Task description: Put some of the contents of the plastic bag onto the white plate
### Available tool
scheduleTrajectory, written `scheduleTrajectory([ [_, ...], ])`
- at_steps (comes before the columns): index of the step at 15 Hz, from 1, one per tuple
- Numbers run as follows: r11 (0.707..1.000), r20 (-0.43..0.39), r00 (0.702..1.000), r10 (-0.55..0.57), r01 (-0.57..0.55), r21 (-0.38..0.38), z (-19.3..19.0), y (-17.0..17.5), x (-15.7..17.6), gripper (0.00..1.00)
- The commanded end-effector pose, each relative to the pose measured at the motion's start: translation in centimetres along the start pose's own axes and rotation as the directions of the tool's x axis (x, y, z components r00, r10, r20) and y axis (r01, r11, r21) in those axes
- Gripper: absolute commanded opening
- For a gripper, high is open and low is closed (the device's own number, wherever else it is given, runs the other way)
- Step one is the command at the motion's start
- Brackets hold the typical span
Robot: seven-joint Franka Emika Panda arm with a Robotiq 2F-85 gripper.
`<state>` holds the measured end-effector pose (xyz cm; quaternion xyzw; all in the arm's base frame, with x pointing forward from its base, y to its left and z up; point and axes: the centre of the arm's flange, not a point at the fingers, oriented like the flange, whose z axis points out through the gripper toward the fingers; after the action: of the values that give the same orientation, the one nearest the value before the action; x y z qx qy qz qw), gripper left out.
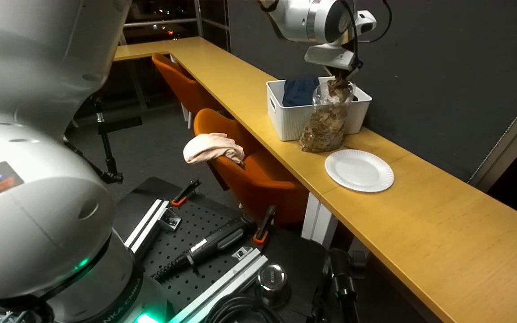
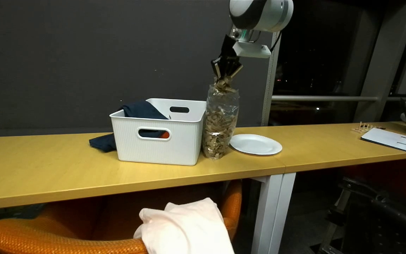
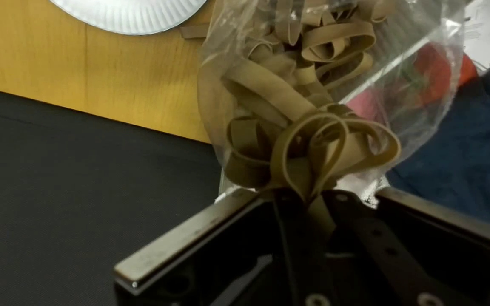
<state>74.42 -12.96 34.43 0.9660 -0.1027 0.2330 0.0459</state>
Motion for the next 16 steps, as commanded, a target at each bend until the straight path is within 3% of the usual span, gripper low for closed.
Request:
scheduleTrajectory([
  [1,0.999,0.021,0.999,0.032,-0.032,-0.03,-4.0,-0.2,-0.8,0.03],
  [8,0.994,0.04,0.996,0.08,-0.077,-0.081,-8.8,0.8,-1.9,0.03],
  [12,0.983,0.037,0.991,0.127,-0.121,-0.137,-10.6,4.5,-3.4,0.03],
  [16,0.963,0.081,0.979,0.188,-0.168,-0.21,-8.3,9.3,-7.1,0.03],
])
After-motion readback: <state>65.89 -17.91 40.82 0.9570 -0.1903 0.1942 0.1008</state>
